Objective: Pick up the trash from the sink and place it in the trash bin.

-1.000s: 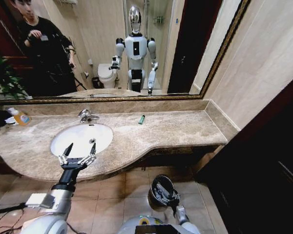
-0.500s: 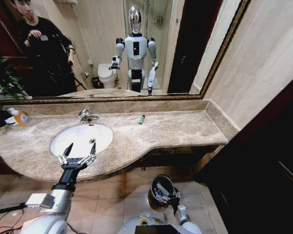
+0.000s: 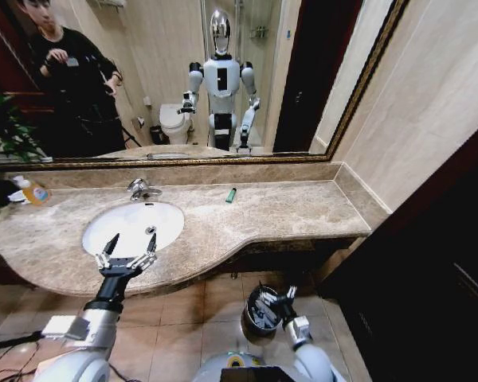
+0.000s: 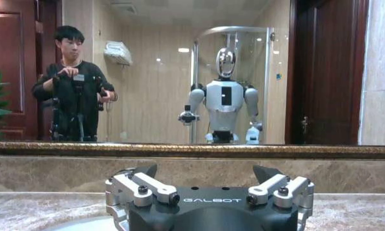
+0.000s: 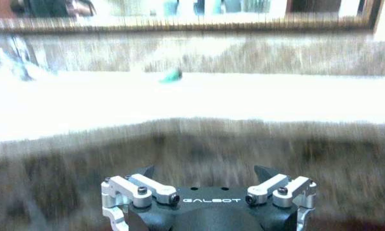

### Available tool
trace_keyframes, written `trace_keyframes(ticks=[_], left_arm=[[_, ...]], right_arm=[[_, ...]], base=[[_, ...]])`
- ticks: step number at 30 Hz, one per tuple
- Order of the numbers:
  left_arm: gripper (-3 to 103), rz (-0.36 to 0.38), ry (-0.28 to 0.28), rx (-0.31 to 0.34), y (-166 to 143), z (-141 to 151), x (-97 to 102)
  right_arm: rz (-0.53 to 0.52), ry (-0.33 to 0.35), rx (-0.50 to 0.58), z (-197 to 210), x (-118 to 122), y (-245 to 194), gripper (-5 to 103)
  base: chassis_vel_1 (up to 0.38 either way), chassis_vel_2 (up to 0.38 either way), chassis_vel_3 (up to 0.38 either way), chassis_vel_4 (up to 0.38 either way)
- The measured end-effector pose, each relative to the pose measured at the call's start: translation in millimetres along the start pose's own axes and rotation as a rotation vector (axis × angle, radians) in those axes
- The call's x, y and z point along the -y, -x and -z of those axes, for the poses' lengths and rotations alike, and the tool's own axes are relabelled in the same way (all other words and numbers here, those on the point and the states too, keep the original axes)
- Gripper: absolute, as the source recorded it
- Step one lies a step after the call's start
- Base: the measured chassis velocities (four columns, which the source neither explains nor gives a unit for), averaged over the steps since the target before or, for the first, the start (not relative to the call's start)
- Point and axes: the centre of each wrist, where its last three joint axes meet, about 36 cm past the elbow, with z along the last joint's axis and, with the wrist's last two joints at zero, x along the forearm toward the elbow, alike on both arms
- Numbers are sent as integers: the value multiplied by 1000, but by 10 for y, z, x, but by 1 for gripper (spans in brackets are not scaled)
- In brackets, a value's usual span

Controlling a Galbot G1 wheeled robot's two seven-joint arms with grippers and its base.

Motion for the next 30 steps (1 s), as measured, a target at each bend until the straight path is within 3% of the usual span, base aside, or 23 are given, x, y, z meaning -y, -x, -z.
trace_keyframes(ticks=[4,11,19,30], left_arm=[[100,0,0,0,0,0,0],[100,0,0,0,0,0,0],[100,0,0,0,0,0,0],[100,0,0,0,0,0,0]], right_arm=[[55,-16,53,463,-65,101,100],[135,-56,50,663,34,406,100],[206,-69,57,949,195,1188,100],[273,-41,-37,1664,31,2272,100]], base=[[0,0,0,0],[0,0,0,0],[0,0,0,0],[0,0,0,0]])
